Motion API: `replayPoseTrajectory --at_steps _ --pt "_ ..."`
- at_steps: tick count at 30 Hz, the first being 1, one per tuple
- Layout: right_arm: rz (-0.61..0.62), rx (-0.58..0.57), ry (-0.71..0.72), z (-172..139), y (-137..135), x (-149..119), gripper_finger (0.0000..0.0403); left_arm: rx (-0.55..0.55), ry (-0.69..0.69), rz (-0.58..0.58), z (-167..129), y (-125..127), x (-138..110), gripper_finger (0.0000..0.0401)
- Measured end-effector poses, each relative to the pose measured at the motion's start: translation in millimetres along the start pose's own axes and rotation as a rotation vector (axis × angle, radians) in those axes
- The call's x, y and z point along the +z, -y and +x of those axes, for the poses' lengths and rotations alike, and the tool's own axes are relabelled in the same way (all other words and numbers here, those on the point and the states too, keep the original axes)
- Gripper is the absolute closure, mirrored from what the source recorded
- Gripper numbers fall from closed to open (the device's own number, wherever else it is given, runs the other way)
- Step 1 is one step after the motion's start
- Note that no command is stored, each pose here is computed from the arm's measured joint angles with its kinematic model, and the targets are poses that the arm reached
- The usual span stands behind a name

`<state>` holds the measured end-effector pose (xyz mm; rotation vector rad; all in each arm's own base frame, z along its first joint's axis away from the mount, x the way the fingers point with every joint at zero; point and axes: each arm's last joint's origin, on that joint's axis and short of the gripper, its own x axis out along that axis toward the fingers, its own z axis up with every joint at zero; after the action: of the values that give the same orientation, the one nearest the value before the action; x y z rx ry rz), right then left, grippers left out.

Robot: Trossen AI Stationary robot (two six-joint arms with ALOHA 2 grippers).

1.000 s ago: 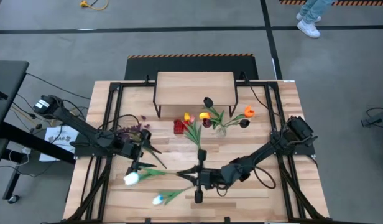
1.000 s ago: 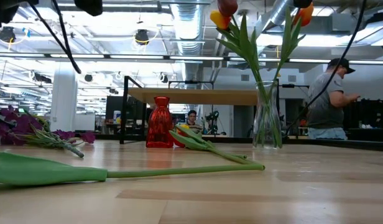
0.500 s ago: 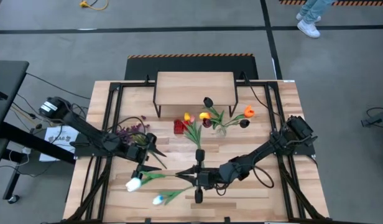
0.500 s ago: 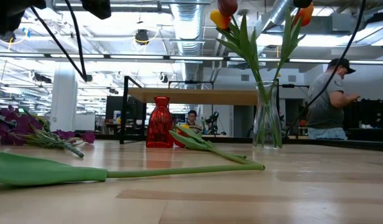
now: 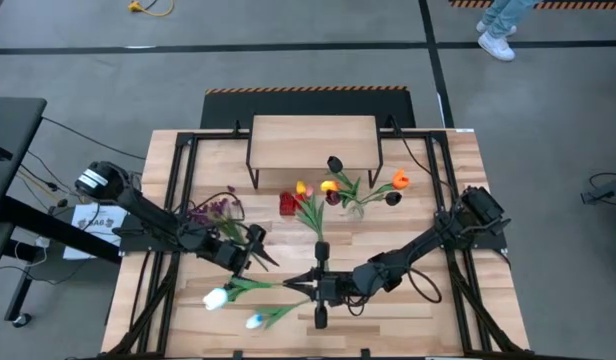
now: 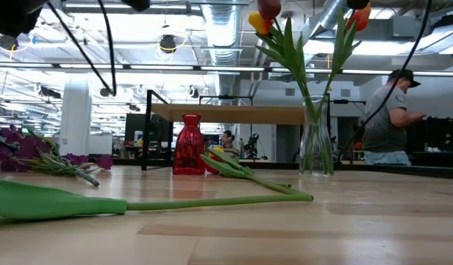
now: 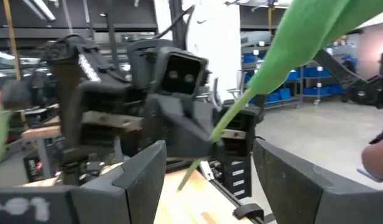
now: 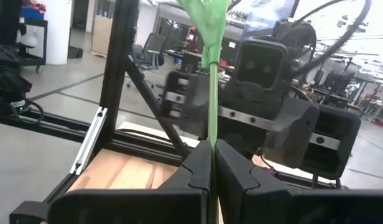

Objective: Pick and place flowers into a vace then onto a shelf
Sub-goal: Put the top white flower into the red vase

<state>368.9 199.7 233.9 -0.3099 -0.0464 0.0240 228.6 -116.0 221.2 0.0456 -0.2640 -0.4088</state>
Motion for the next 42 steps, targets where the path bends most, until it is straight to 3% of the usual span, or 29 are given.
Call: replayPoseTrajectory --at_steps 18,26,32,42 --pt "0.004 0.009 -0.027 -0.2 -1.2 -2.8 0.0401 -0.016 0.05 0.088 23.5 2.3 11.2 0.017" --pt "0.002 0.006 -0.032 -1.4 -3.3 -2.5 0.0401 0.049 0.021 0.139 20.3 9.8 18.2 0.0174" --pt "0.001 -0.01 -0.038 -1.4 -2.8 -2.7 0.0401 0.048 0.006 0.155 16.7 18.2 24.4 0.0206" --pt "0.001 -0.01 -0.037 -1.4 -2.8 -2.7 0.0401 0.023 0.003 0.177 15.8 24.4 24.5 0.0292"
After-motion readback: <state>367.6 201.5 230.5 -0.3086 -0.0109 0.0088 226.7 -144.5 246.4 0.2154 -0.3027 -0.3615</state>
